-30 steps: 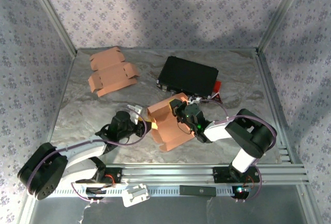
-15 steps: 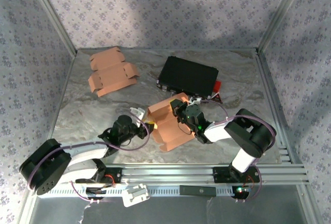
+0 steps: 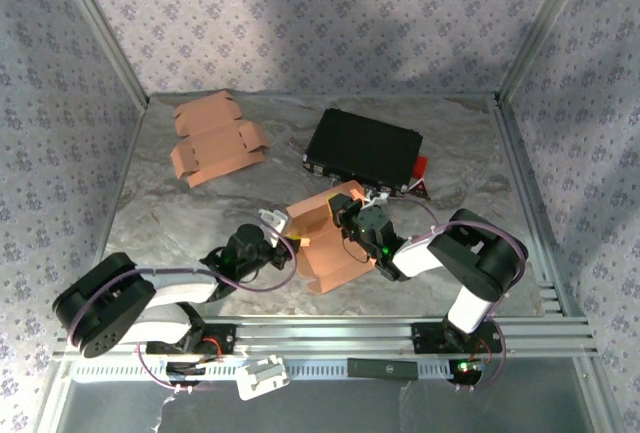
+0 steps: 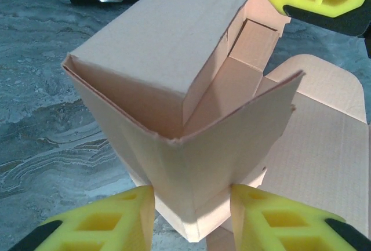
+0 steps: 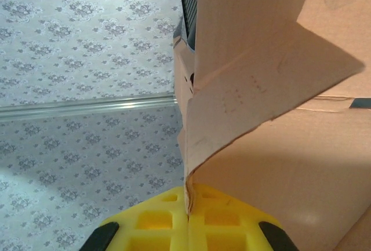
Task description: Fold the paper box
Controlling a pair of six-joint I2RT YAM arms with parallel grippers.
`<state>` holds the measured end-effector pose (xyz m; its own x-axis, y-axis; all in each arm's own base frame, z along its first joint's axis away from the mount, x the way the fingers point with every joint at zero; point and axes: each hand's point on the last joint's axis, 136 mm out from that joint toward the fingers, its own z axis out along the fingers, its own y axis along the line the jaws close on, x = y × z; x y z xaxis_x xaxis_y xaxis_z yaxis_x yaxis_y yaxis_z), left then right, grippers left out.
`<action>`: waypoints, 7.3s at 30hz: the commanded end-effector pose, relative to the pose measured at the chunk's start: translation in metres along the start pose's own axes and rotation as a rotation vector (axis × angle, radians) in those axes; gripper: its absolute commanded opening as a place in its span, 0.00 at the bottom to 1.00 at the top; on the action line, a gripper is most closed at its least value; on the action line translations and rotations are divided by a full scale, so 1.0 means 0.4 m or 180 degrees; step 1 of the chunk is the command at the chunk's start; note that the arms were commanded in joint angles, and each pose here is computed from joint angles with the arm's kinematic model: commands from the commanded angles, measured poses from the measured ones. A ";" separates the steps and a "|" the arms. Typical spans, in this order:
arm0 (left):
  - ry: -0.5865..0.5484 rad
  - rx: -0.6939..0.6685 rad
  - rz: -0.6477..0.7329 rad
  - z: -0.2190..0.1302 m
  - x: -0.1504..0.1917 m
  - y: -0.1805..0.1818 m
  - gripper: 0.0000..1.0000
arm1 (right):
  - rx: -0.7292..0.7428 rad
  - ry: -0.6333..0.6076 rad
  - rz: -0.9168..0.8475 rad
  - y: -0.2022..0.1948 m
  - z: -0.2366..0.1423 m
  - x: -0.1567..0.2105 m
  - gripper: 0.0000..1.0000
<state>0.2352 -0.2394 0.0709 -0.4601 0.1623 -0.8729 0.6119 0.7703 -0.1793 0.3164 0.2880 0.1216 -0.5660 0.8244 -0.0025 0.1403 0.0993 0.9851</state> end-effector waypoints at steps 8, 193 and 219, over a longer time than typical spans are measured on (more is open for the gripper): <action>-0.0297 -0.0242 -0.0065 0.022 -0.072 0.012 0.37 | 0.0021 -0.0093 -0.0003 -0.023 -0.006 0.011 0.00; 0.0575 -0.1402 -0.0856 -0.196 -0.371 0.060 0.00 | 0.0418 0.1013 -0.3468 0.352 -0.191 -0.097 0.46; 0.0508 0.0054 -0.0396 -0.088 -0.533 0.110 0.00 | -0.0515 0.0816 -0.3174 0.372 -0.215 -0.261 0.37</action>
<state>0.3274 -0.1894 0.2367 -0.7140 0.0904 -0.6943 0.3404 0.9114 -0.2313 0.3156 0.1623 0.2612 -0.5468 0.2657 -0.7940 -0.5188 0.6368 0.5704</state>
